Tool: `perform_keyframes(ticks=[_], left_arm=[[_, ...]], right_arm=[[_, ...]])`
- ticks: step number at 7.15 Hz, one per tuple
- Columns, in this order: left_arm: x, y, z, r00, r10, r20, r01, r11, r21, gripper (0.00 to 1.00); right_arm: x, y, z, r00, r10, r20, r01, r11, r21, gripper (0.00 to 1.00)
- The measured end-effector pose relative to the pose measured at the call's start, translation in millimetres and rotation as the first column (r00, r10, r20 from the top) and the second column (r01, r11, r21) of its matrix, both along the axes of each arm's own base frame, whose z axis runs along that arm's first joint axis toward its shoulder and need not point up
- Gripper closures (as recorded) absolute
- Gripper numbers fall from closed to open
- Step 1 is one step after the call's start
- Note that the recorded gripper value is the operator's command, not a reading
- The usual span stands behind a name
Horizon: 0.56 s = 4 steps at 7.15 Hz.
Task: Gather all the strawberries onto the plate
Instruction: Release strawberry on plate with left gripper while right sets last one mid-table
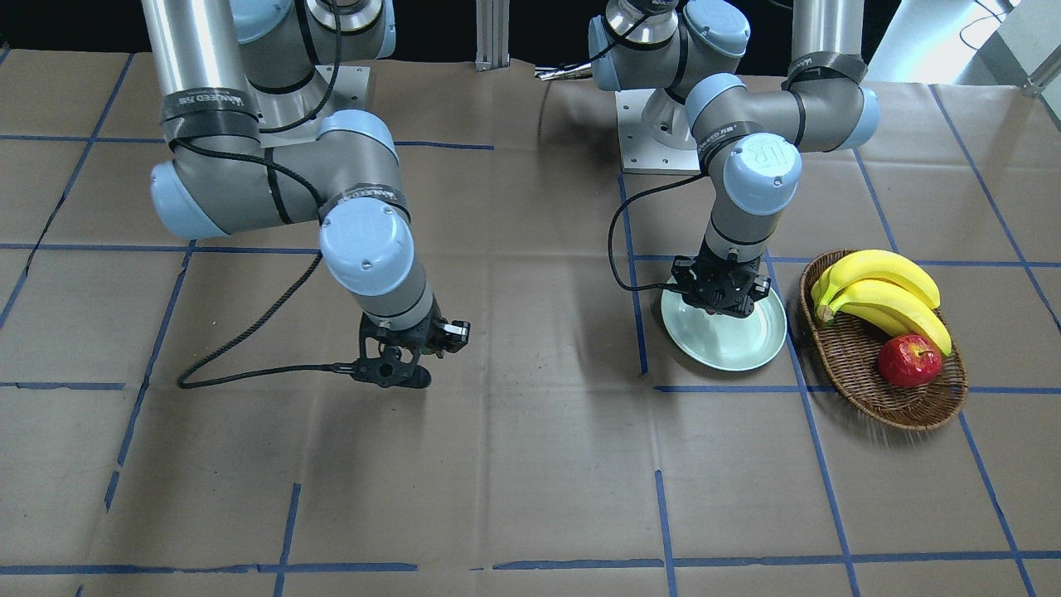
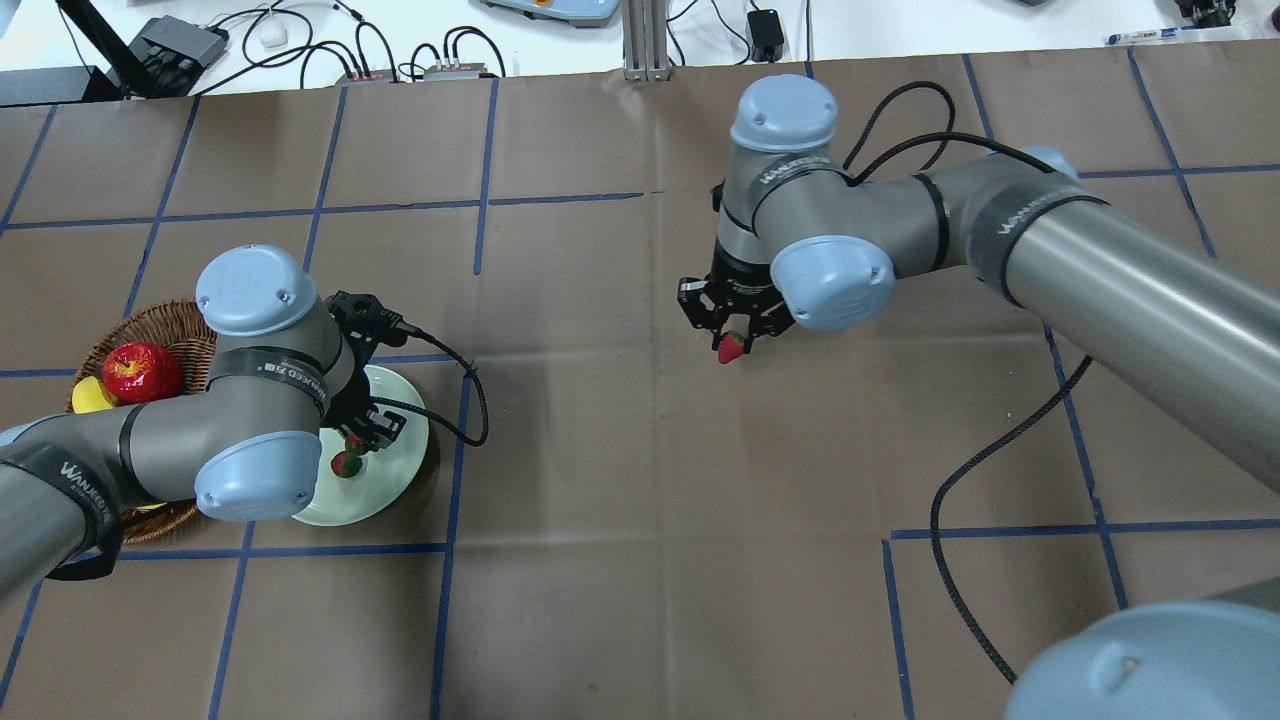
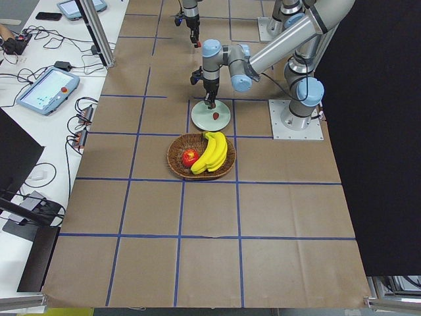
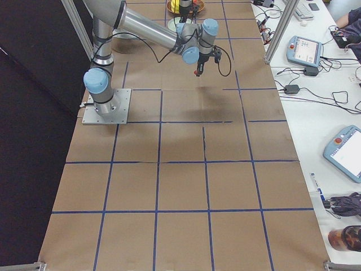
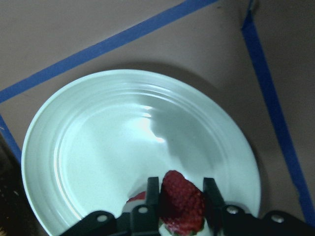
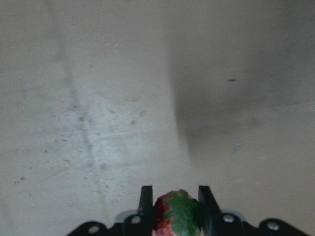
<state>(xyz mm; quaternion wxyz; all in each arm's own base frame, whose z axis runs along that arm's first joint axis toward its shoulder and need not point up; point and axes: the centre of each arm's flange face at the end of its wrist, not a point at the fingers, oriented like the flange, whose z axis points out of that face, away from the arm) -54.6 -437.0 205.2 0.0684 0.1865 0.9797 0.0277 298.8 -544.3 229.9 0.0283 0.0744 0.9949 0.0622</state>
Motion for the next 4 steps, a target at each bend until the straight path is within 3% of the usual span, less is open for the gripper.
perform_keyframes(ticks=[1, 2, 3, 4], left_arm=[[5, 1, -3, 1.0, 0.004, -0.004, -0.004, 1.0, 0.001, 0.1], [6, 2, -4, 1.0, 0.008, -0.005, -0.008, 1.0, -0.001, 0.09], [6, 1, -3, 1.0, 0.012, -0.006, -0.012, 1.0, -0.003, 0.09], [4, 0, -1, 1.0, 0.015, -0.016, -0.015, 1.0, -0.009, 0.09]], right_arm=[[29, 0, -15, 1.0, -0.014, -0.002, 0.014, 1.0, -0.006, 0.93], [47, 1, -28, 1.0, -0.016, 0.0, 0.016, 1.0, -0.016, 0.54], [56, 1, -35, 1.0, -0.018, 0.002, 0.018, 1.0, -0.022, 0.01], [59, 0, -38, 1.0, -0.019, 0.002, 0.019, 1.0, -0.025, 0.0]])
